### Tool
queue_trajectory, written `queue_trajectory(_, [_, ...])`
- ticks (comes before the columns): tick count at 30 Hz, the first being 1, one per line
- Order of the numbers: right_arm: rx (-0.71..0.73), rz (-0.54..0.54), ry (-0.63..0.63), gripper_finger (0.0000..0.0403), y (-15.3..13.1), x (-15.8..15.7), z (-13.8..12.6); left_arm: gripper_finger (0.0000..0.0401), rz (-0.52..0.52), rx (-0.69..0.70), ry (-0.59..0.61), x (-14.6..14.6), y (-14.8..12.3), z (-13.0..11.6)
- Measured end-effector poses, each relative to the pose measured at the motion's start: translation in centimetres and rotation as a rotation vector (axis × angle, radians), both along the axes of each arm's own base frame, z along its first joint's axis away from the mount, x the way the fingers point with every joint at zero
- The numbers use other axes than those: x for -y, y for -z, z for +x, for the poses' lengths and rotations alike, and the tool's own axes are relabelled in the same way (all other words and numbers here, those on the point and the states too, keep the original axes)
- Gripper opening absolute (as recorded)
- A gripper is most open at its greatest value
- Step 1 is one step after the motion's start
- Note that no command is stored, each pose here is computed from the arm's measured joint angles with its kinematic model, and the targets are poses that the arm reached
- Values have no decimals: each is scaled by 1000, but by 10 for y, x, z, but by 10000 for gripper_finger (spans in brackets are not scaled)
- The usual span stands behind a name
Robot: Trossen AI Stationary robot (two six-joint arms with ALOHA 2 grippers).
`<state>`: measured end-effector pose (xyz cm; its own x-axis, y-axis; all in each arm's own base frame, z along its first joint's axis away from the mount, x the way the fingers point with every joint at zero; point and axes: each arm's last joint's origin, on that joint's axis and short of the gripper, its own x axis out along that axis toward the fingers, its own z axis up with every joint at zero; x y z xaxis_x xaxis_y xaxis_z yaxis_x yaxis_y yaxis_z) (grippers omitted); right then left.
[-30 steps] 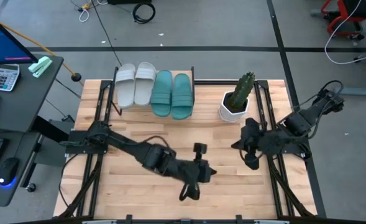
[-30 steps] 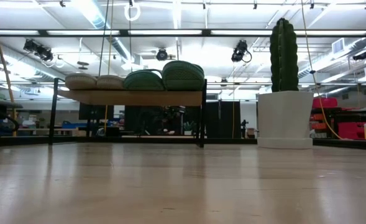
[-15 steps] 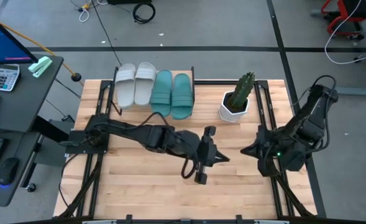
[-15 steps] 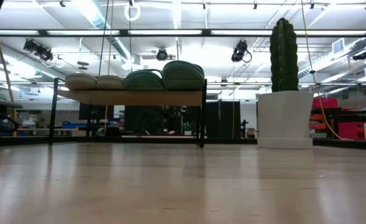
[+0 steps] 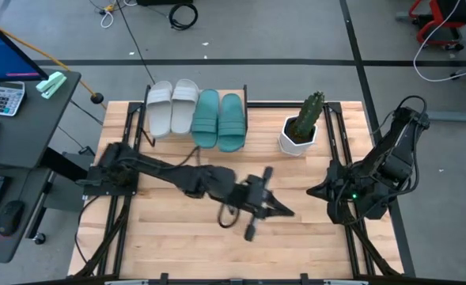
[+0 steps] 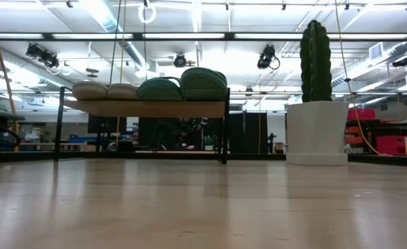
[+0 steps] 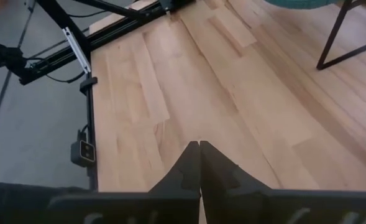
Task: Pick and place slides into the shelf
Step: Return to Home Position
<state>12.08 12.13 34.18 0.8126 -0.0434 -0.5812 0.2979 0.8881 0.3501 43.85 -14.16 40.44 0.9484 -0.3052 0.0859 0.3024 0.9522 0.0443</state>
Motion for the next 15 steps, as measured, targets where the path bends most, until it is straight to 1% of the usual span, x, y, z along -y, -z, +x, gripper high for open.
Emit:
queue_trajectory(4, [1, 15, 11, 0, 0, 0, 0, 3, -76, 121, -24, -13, 8, -25])
queue_trajectory(7, [1, 22, 17, 0, 0, 0, 0, 3, -60, 109, -121, -27, 17, -52])
queue_trajectory(12, [31, 29, 49, 0, -1, 0, 2, 2, -34, 93, -175, -48, 30, -103])
queue_trajectory(15, [42, 26, 59, 0, -2, 2, 5, 2, -28, 61, -225, -58, 47, -129])
